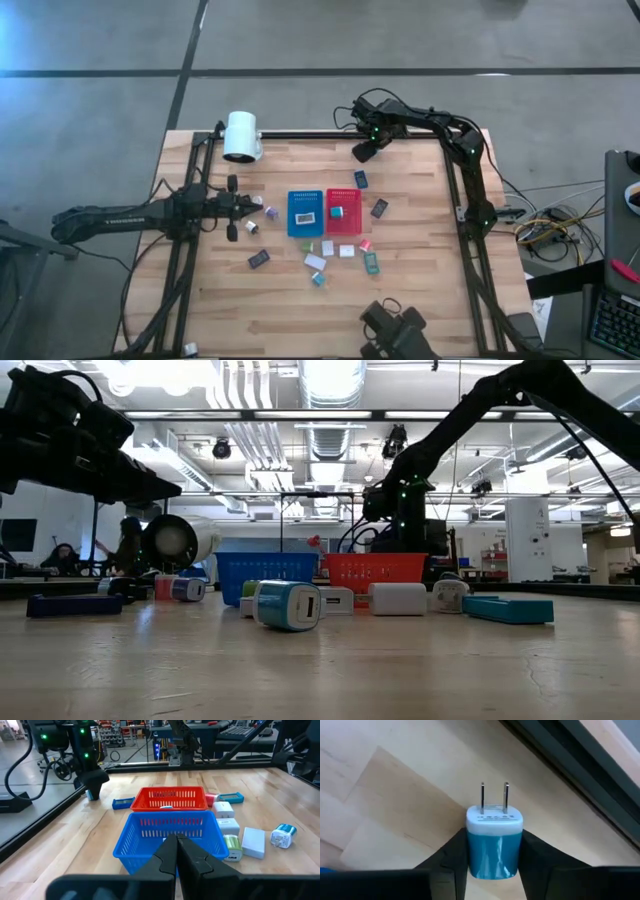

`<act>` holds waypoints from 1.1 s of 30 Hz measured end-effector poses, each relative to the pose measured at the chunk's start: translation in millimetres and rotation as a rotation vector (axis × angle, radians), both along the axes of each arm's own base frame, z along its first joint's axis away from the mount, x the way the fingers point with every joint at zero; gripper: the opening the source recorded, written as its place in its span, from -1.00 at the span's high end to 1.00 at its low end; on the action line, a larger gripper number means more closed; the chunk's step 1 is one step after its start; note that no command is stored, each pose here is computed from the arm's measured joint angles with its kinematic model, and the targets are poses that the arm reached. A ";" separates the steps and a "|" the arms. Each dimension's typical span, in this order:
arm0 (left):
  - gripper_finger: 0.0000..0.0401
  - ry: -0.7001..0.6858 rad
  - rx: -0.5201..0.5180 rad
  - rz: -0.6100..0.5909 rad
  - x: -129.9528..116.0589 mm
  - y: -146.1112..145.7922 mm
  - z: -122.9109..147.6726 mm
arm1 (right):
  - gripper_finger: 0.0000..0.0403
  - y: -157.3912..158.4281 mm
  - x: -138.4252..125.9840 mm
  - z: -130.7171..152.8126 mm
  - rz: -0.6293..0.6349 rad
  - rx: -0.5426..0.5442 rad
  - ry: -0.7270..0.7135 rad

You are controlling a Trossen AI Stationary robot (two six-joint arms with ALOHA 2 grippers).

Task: Pick & Place Office items
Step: Put the blue charger adapter into the red bin

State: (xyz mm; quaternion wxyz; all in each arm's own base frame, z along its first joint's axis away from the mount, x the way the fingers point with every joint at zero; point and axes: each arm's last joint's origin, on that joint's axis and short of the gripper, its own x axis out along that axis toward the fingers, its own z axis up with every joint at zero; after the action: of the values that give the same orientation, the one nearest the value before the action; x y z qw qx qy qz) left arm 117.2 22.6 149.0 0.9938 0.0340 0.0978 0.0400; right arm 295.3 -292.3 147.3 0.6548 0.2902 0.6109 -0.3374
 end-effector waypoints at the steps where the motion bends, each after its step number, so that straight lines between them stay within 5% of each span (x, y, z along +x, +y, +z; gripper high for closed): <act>1: 0.94 0.000 -0.003 0.000 0.0 0.0 0.0 | 0.41 -0.1 0.1 0.0 0.017 -0.001 0.000; 10: 0.94 0.000 -0.003 0.000 0.0 0.0 0.0 | 0.41 3.7 2.2 26.5 0.134 -0.058 -0.081; 20: 0.94 -0.001 -0.007 0.001 0.0 0.0 0.0 | 0.41 56.7 21.4 131.0 0.458 -0.279 -0.816; 26: 0.94 -0.003 -0.032 0.006 0.0 0.0 0.0 | 0.41 114.1 -11.4 171.6 0.568 -0.437 -0.977; 33: 0.94 -0.006 -0.070 0.002 0.0 -0.3 0.0 | 0.41 172.5 -77.6 180.6 0.625 -0.597 -1.125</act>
State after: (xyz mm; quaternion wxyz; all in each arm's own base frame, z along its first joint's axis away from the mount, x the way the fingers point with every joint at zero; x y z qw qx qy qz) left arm 117.2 22.3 149.0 0.9947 -0.0009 0.0961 0.0376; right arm 217.7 -119.8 327.9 0.9887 0.0399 0.1162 -0.0856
